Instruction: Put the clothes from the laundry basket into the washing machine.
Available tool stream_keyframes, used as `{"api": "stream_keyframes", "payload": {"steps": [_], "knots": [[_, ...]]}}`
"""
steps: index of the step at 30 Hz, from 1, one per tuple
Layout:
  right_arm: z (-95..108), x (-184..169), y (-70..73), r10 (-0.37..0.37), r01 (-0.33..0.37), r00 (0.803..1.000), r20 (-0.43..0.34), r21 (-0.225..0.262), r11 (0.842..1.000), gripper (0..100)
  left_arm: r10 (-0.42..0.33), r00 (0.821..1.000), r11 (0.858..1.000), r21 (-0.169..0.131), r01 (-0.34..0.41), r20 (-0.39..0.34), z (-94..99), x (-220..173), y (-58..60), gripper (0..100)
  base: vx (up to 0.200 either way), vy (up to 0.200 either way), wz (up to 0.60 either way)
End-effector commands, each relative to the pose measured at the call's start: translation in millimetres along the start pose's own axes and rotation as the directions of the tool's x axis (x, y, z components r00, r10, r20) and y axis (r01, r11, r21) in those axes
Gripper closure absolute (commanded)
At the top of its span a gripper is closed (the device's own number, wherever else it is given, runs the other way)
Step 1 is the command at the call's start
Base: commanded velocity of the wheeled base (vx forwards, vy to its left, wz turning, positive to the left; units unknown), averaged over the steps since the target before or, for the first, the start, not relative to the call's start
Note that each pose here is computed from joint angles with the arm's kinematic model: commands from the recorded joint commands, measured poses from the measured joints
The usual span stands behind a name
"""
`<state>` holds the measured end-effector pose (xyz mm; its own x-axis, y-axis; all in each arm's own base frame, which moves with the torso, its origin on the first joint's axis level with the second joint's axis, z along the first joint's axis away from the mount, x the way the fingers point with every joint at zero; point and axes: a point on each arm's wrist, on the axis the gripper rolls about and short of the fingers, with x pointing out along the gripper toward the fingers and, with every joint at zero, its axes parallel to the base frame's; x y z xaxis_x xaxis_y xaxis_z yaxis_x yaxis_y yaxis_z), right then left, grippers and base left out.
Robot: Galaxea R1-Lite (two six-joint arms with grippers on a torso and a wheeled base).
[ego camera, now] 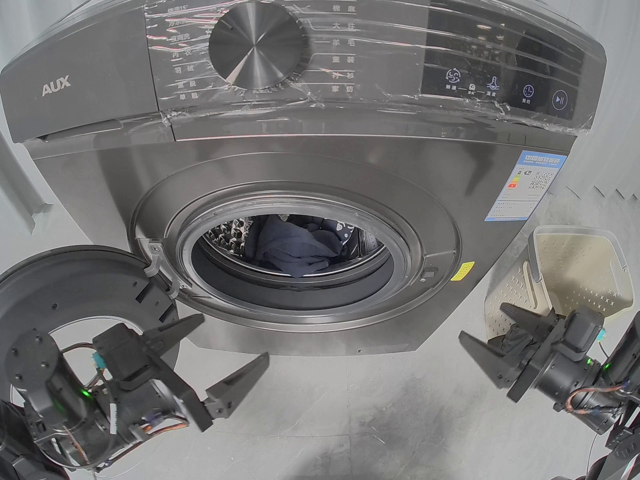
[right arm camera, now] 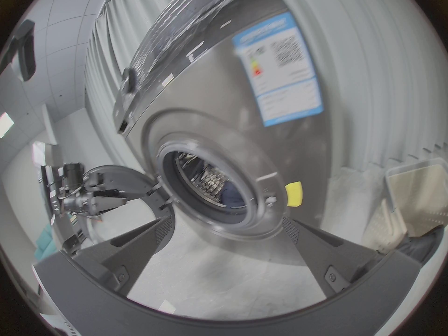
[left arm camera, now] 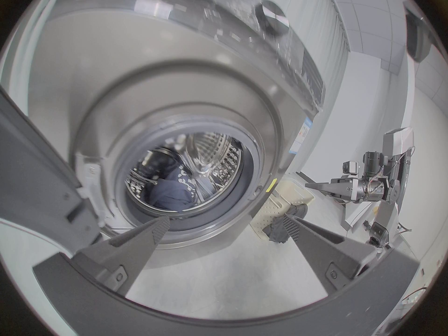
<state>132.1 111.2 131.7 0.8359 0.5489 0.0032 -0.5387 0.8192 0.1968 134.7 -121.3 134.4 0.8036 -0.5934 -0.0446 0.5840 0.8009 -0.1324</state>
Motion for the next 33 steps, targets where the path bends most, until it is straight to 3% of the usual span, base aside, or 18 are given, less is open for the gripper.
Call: {"api": "stream_keyframes", "payload": {"steps": [1,6,9,13,15,21,22,25,26,27,30,31,33], "knots": [[23,-34,-13.9,-0.085,0.087,0.991,0.105,-0.018,0.996,0,0.08,0.988,0.997,0.005,-0.081,0.129,15.7,-46,15.0,0,0.0,0.0,0.0],[24,-61,-21.8,-0.149,0.151,0.986,0.072,-0.031,0.988,0,0.116,0.983,0.992,0.031,-0.122,0.141,19.6,-69,19.8,0,-0.2,0.0,0.0],[22,-73,-22.9,-0.163,0.164,0.985,0.05,-0.031,0.986,0,0.122,0.982,0.991,0.03,-0.128,0.144,19.5,-82,19.8,0,-0.2,0.0,0.0],[19,-89,-28.9,-0.235,0.236,0.971,0.033,-0.026,0.971,0,0.13,0.983,0.99,0.032,-0.135,0.129,15.5,-109,20.2,0,-0.1,0.0,0.0],[20,-93,-31.4,-0.27,0.272,0.961,0.054,-0.027,0.962,0,0.177,0.978,0.983,0.035,-0.182,0.108,9.2,-118,23.8,0,0.0,0.0,0.0],[23,-111,-36.2,-0.374,0.383,0.919,0.126,-0.05,0.923,0,0.247,0.961,0.967,0.037,-0.254,0.124,1.5,-142,26.3,0,-0.133,0.0,0.0],[23,-112,-36.1,-0.375,0.384,0.918,0.128,-0.051,0.922,0,0.249,0.961,0.966,0.037,-0.255,0.124,1.0,-142,26.3,0,-0.2,0.0,0.0],[17,-132,-35.3,-0.444,0.459,0.883,0.153,-0.087,0.884,0,0.29,0.946,0.955,0.024,-0.297,0.145,-4.1,-152,26.8,0,-0.067,0.0,0.0],[16,-134,-35.2,-0.45,0.466,0.879,0.156,-0.09,0.88,0,0.292,0.946,0.954,0.023,-0.298,0.143,-4.7,-152,26.8,0,0.0,0.0,0.0],[13,-141,-34.4,-0.476,0.494,0.865,0.161,-0.1,0.864,0,0.303,0.943,0.951,0.023,-0.309,0.135,-7.8,-155,26.8,0,0.0,0.0,0.0],[6,-152,-32.1,-0.509,0.531,0.843,0.175,-0.114,0.84,0,0.328,0.936,0.943,0.022,-0.333,0.125,-15.1,-163,26.4,0,-0.067,0.0,0.0],[4,-156,-30.9,-0.516,0.54,0.837,0.183,-0.114,0.834,0,0.336,0.933,0.94,0.019,-0.342,0.129,-17.3,-166,26.0,0,-0.2,0.0,0.0],[0,-162,-28.5,-0.509,0.535,0.838,0.197,-0.113,0.837,0,0.351,0.928,0.934,0.017,-0.356,0.127,-21.5,-171,25.6,0,-0.2,0.0,0.0]]}}
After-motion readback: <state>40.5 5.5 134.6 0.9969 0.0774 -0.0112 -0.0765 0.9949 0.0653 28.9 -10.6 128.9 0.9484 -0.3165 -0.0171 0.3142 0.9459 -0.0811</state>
